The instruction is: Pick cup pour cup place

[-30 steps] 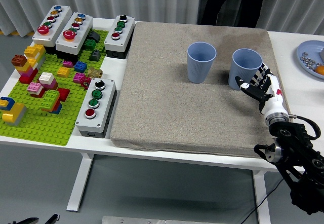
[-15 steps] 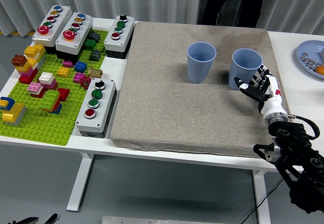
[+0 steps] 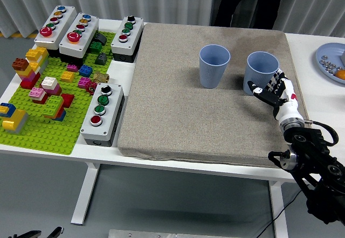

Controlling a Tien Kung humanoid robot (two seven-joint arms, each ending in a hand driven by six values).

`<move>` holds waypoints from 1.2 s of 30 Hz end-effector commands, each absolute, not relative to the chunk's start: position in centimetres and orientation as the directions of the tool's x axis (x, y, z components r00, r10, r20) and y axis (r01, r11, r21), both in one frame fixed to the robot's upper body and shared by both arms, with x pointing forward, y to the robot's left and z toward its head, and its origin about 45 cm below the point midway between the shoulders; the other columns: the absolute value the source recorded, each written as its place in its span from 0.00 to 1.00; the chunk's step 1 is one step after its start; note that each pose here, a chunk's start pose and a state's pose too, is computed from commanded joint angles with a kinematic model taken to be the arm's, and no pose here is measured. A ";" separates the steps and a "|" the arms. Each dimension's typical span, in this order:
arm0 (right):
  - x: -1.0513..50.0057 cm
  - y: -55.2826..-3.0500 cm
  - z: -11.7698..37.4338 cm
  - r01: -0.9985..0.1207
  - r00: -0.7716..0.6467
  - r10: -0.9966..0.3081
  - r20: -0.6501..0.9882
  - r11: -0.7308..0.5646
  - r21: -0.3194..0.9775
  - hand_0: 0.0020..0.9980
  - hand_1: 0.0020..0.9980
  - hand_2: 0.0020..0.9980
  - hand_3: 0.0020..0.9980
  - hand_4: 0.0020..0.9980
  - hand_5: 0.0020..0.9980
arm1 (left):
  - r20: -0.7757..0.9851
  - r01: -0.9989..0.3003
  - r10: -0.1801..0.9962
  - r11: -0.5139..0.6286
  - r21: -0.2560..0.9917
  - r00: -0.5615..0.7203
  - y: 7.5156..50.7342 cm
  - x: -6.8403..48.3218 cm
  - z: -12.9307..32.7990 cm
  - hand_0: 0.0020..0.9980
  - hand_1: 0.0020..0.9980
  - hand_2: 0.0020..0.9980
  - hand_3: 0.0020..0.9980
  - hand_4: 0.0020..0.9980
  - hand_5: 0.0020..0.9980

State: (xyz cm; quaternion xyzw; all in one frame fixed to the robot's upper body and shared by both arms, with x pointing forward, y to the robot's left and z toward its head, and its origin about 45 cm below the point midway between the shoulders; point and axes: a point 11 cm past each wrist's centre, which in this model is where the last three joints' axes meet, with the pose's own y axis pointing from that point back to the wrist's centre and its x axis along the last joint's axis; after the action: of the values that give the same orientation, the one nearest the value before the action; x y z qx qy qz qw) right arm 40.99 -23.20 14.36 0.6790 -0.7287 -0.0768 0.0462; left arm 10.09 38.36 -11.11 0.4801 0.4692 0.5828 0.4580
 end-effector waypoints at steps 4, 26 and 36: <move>41.0 -23.1 14.3 -0.982 -0.073 -0.997 -0.036 0.065 0.176 0.88 0.88 0.97 0.93 0.81 0.23 | 0.130 -0.082 0.984 -0.140 0.987 -0.118 38.4 10.0 -11.1 0.76 0.78 0.83 0.72 0.51 1.00; 41.8 -22.6 14.7 -0.983 -0.075 -0.996 -0.040 0.067 0.173 0.88 0.88 0.97 0.92 0.81 0.23 | 0.128 -0.087 0.985 -0.139 0.986 -0.119 38.3 10.3 -11.1 0.76 0.78 0.83 0.72 0.51 0.99; 41.8 -22.7 14.8 -0.984 -0.085 -0.995 -0.046 0.076 0.164 0.87 0.84 0.90 0.85 0.81 0.22 | 0.128 -0.090 0.985 -0.139 0.986 -0.118 38.3 10.4 -11.0 0.76 0.78 0.83 0.72 0.51 0.99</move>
State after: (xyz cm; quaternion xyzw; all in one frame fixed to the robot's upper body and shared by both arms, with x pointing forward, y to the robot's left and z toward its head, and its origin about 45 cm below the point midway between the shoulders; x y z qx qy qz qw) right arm 41.84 -22.71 14.83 0.6754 -0.7325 -0.0761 0.0386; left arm 10.45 38.29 -11.04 0.4785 0.4676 0.5834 0.4604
